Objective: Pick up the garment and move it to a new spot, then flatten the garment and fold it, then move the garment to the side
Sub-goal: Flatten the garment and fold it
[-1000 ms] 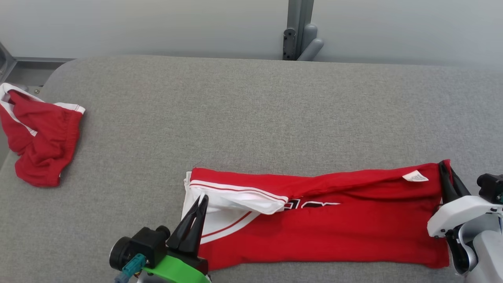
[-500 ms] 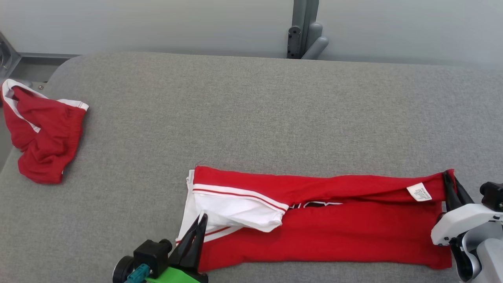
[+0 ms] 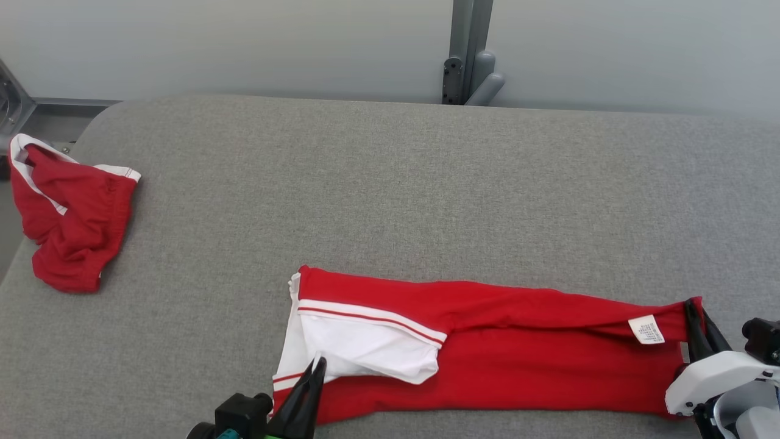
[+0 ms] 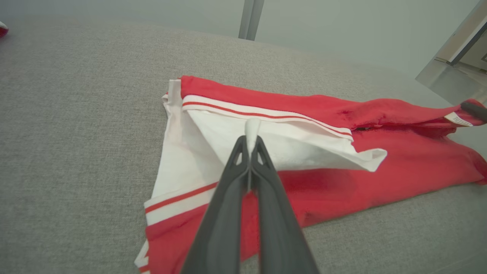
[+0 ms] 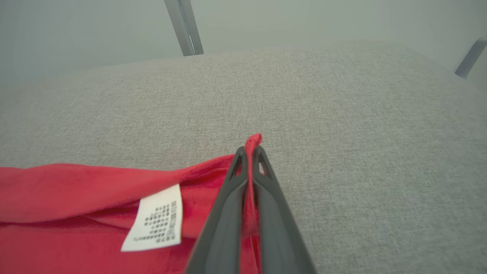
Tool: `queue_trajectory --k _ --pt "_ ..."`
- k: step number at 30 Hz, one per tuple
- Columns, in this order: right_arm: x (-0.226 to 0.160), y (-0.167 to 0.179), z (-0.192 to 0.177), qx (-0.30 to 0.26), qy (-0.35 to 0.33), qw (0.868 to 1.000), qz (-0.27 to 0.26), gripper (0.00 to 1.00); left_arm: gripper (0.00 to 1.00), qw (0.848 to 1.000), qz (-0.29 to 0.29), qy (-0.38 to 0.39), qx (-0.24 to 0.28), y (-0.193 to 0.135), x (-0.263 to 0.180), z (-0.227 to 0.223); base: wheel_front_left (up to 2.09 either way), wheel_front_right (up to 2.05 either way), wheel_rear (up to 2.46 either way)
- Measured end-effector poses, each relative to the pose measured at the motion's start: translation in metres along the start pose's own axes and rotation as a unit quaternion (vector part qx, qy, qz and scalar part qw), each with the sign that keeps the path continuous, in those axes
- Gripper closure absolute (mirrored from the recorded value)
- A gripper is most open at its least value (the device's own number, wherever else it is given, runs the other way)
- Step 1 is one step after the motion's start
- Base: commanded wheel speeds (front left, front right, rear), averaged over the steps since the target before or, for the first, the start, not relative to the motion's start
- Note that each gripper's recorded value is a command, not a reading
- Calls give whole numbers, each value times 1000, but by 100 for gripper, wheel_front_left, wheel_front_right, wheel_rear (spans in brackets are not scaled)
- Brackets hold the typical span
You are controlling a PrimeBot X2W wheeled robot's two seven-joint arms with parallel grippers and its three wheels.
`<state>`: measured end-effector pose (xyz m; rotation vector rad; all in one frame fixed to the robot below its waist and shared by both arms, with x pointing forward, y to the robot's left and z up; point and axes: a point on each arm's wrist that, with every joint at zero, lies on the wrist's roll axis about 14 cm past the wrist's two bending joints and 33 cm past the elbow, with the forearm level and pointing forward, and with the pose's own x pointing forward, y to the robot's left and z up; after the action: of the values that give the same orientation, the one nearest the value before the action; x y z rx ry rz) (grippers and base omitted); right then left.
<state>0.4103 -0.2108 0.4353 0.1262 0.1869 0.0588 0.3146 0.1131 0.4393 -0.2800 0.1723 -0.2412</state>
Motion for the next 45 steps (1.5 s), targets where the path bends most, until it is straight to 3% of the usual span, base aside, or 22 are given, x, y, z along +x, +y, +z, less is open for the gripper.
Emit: queue_trajectory --k 2,3,4,5,16,25,45 --pt "-4 0 -4 4 3 1000 -2 100 98 1000 1 3 -1 -1 -3 -3 0 0 0" --pt "-6 0 -7 7 8 1000 -4 51 68 1000 1 3 -1 0 -3 -3 0 0 0" --pt "-7 1 -11 11 13 1000 -6 0 18 1000 3 3 0 1 -3 -3 0 0 0" --pt "-9 0 -14 13 17 1000 -8 0 0 1000 5 4 0 2 -4 -3 0 0 0" --pt "-28 -56 7 22 -24 995 -95 0 0 996 80 -4 48 42 -15 3 0 0 0" --pt "-10 -21 17 35 -43 997 -54 0 0 995 80 -16 61 38 -9 10 0 0 0" --pt "-19 8 -63 69 85 994 -26 0 0 994 94 -18 54 46 -7 12 0 0 0"
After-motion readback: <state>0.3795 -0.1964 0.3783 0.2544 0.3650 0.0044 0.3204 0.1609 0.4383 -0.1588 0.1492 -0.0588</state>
